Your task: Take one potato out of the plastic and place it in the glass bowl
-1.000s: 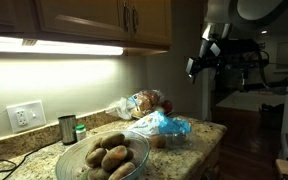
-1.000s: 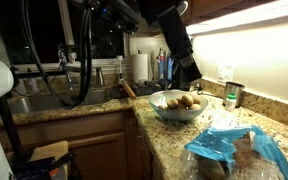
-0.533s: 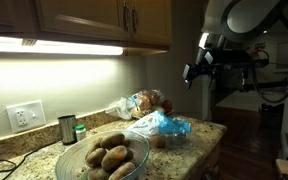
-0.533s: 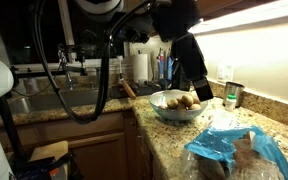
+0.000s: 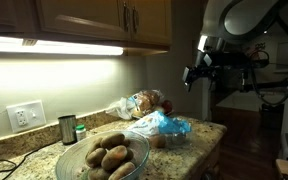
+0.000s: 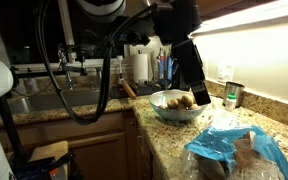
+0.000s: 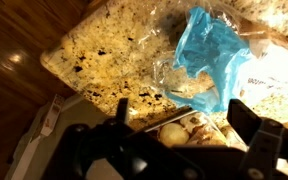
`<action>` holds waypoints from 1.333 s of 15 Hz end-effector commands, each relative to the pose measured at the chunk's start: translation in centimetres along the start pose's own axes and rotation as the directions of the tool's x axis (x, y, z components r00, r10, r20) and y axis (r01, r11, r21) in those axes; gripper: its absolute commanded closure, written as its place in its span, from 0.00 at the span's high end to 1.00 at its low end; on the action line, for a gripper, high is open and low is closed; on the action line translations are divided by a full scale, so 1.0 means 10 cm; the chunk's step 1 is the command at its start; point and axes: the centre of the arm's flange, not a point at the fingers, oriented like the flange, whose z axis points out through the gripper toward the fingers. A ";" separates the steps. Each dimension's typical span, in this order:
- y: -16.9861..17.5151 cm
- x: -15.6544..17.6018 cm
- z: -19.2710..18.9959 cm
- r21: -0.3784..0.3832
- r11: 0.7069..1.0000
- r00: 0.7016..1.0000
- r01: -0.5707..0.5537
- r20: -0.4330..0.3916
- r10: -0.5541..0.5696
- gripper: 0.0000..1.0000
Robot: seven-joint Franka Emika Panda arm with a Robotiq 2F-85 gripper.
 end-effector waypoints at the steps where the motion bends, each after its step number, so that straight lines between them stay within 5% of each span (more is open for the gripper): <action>1: -0.08 0.14 0.29 -0.055 0.998 0.997 -0.018 0.071 0.022 1.00; 13: -0.12 0.24 0.70 -0.321 0.946 0.962 -0.040 0.244 0.123 1.00; 20: -0.14 0.22 1.10 -0.380 0.925 0.928 0.002 0.345 0.140 1.00</action>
